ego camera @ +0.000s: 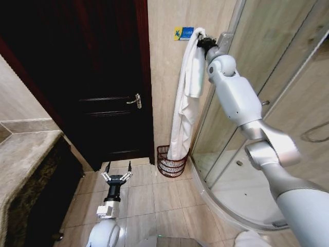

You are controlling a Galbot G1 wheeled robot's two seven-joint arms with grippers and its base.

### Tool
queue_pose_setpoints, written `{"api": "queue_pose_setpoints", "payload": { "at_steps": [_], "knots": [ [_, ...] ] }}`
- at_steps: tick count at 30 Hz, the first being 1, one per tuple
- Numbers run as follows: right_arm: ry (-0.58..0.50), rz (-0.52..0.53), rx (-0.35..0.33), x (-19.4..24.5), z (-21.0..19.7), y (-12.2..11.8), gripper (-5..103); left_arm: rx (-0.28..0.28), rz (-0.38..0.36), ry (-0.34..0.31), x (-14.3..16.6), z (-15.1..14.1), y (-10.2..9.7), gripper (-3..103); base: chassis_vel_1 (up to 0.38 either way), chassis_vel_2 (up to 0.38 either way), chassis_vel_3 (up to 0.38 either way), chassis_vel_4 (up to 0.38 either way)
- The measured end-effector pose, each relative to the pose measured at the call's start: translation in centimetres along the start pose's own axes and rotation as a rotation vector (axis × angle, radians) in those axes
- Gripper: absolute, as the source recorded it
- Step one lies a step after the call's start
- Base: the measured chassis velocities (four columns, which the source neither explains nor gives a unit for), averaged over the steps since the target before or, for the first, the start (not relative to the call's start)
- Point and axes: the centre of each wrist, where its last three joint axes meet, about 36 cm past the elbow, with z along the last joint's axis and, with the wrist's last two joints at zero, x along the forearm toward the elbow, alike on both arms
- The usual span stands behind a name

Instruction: Discard the used towel into the hamper.

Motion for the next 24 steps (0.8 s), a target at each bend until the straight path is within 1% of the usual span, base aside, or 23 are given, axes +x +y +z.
{"api": "queue_pose_setpoints", "payload": {
  "at_steps": [9, 16, 24],
  "knots": [
    [-0.007, 0.001, -0.003, 0.7, 0.0, 0.7, 5, -0.010, 0.008, -0.005, 0.2, 0.1, 0.1, 100, 0.000, 0.000, 0.000, 0.000],
    [-0.007, 0.003, 0.018, 2.1, 0.0, -0.3, 5, -0.017, 0.015, -0.009, 0.3, 0.0, -0.2, 100, 0.000, 0.000, 0.000, 0.000],
    [-0.016, 0.003, 0.017, 3.2, -0.2, -1.2, 5, -0.024, 0.014, -0.015, 0.7, -0.1, -0.7, 100, 0.000, 0.000, 0.000, 0.000]
  ]
}}
